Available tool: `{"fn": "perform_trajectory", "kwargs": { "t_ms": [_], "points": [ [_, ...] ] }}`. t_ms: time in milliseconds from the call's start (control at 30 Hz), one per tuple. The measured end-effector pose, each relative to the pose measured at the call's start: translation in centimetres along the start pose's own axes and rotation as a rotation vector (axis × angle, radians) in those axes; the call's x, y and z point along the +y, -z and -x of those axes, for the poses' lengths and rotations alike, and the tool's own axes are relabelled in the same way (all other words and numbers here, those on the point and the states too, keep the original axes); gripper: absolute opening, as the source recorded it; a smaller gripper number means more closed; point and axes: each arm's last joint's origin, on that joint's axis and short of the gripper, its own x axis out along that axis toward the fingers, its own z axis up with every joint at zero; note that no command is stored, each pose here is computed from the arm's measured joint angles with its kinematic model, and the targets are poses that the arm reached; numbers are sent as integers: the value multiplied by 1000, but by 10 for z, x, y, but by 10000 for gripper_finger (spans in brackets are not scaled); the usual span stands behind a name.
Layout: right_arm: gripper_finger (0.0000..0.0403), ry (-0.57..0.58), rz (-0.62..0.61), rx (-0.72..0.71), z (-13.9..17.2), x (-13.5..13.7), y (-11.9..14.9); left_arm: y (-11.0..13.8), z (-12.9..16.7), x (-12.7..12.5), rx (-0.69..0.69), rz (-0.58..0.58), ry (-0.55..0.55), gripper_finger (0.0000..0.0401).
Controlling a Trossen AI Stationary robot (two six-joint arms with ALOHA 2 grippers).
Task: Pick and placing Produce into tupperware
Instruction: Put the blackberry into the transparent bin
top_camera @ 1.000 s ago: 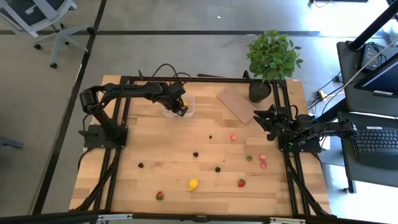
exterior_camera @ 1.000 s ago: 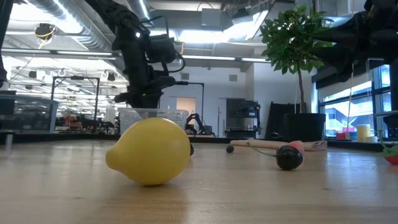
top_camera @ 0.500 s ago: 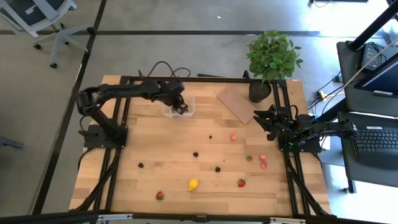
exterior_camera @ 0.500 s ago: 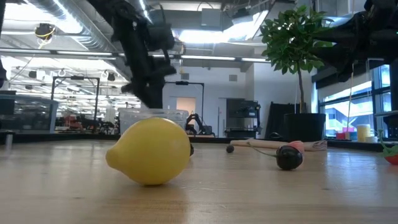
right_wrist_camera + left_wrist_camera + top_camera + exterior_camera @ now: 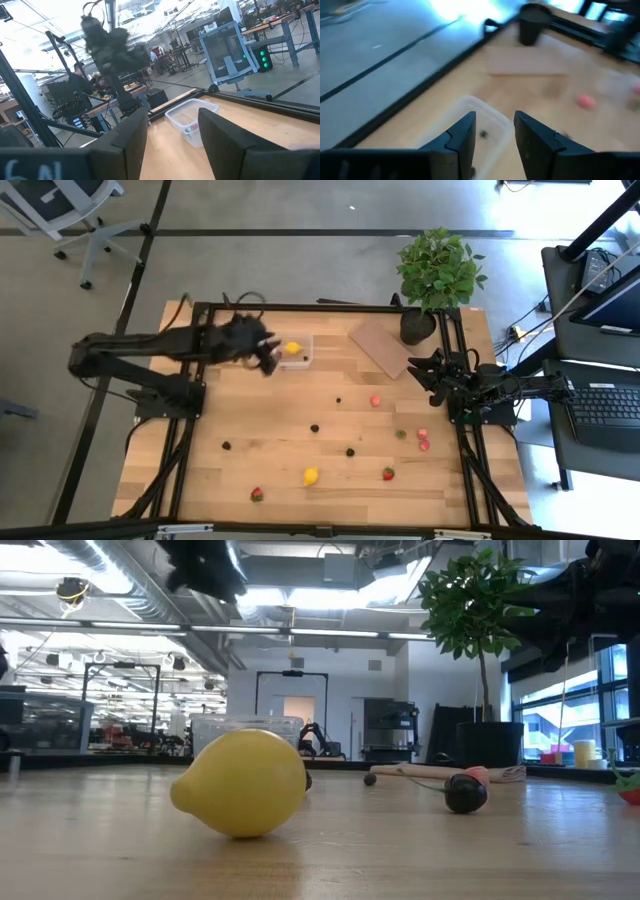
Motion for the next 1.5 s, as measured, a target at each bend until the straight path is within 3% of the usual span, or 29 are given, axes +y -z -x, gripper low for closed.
{"fn": "perform_trajectory", "kwargs": {
  "t_ms": [167,300,400,667,900,1233,1500],
  "points": [
    [178,0,1,-1,0,0,0,34,26,-10,46,-94,192,133],
    [178,0,2,-1,0,0,0,63,34,-18,221,-104,424,140],
    [178,0,4,-2,0,0,0,81,35,-22,368,-73,493,155],
    [178,0,31,-3,0,0,0,119,26,-38,729,-191,501,213],
    [178,-1,23,-4,0,0,0,134,28,-52,786,-292,499,238],
    [178,-2,26,-7,0,0,-1,147,31,-64,874,-343,539,232],
    [178,-3,19,-11,0,0,-1,167,28,-74,915,-548,512,221]
  ]
}}
